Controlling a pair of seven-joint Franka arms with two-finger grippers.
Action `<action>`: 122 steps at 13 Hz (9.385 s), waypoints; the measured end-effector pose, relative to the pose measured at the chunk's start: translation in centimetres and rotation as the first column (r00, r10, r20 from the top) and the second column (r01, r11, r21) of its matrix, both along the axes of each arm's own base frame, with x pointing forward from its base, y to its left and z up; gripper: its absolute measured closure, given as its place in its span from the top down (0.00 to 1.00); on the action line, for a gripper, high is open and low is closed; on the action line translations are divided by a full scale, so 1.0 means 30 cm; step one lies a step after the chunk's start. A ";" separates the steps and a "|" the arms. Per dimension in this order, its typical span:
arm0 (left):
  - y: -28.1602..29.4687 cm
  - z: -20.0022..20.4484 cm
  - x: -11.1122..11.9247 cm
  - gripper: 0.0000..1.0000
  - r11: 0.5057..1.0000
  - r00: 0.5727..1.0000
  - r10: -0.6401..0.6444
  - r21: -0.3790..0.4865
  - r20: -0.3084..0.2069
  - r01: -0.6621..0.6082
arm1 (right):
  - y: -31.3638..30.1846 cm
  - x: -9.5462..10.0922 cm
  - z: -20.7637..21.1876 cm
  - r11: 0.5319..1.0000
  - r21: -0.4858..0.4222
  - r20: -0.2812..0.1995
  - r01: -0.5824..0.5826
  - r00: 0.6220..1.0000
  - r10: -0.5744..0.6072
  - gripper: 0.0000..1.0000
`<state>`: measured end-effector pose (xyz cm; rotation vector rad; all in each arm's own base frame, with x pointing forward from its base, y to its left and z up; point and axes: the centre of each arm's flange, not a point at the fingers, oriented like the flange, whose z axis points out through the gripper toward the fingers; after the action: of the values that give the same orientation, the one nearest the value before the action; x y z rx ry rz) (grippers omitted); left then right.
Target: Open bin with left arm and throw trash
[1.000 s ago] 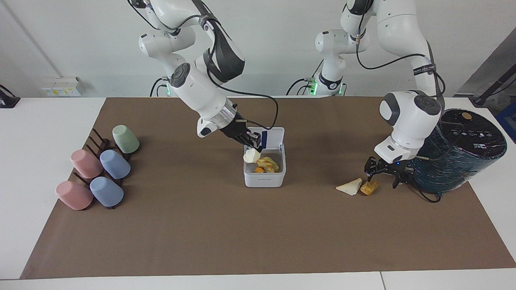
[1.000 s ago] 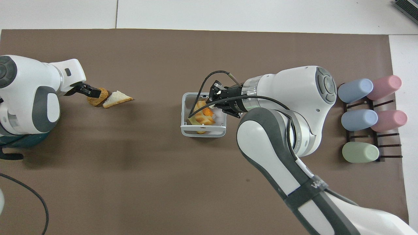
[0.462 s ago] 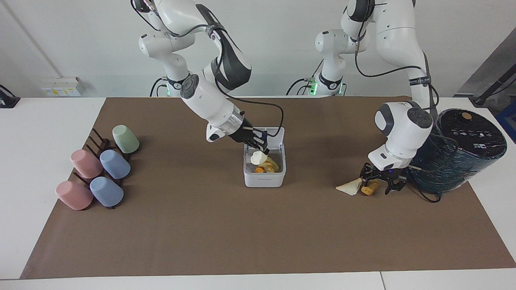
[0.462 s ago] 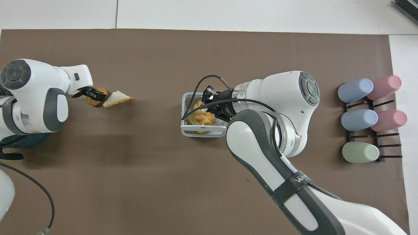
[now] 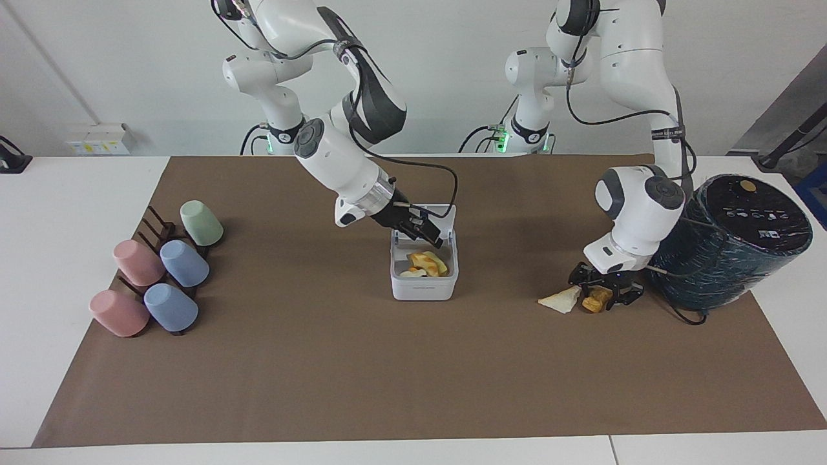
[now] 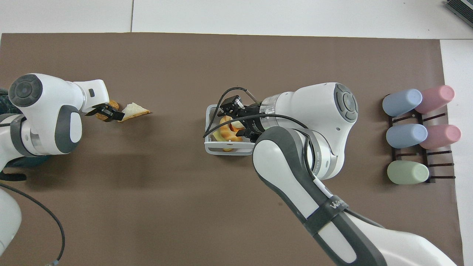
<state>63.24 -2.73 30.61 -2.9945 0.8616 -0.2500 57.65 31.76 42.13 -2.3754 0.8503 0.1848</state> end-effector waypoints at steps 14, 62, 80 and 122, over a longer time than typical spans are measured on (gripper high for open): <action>-0.092 0.291 0.138 0.41 0.985 0.986 0.169 -0.041 0.003 -0.169 | -0.623 0.245 0.139 0.770 -0.620 0.278 -0.150 0.876 0.395 1.00; -0.312 0.092 0.013 0.92 0.976 0.978 0.203 -0.071 -0.045 -0.206 | -1.217 -0.159 0.712 0.663 -0.623 -0.052 -0.414 0.868 0.493 1.00; -0.226 0.000 -0.028 0.18 0.986 0.987 0.163 -0.041 0.002 -0.163 | -1.216 -0.159 0.712 0.663 -0.623 -0.052 -0.415 0.868 0.493 1.00; -0.921 0.644 -0.171 0.01 0.788 0.778 0.587 -0.062 -0.223 -0.613 | -1.180 -0.125 0.690 0.654 -0.613 -0.075 -0.443 0.857 0.510 1.00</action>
<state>58.12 -30.37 49.94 -3.2503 -0.1653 0.0055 53.88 -3.64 62.82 -3.1688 0.1993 -0.0237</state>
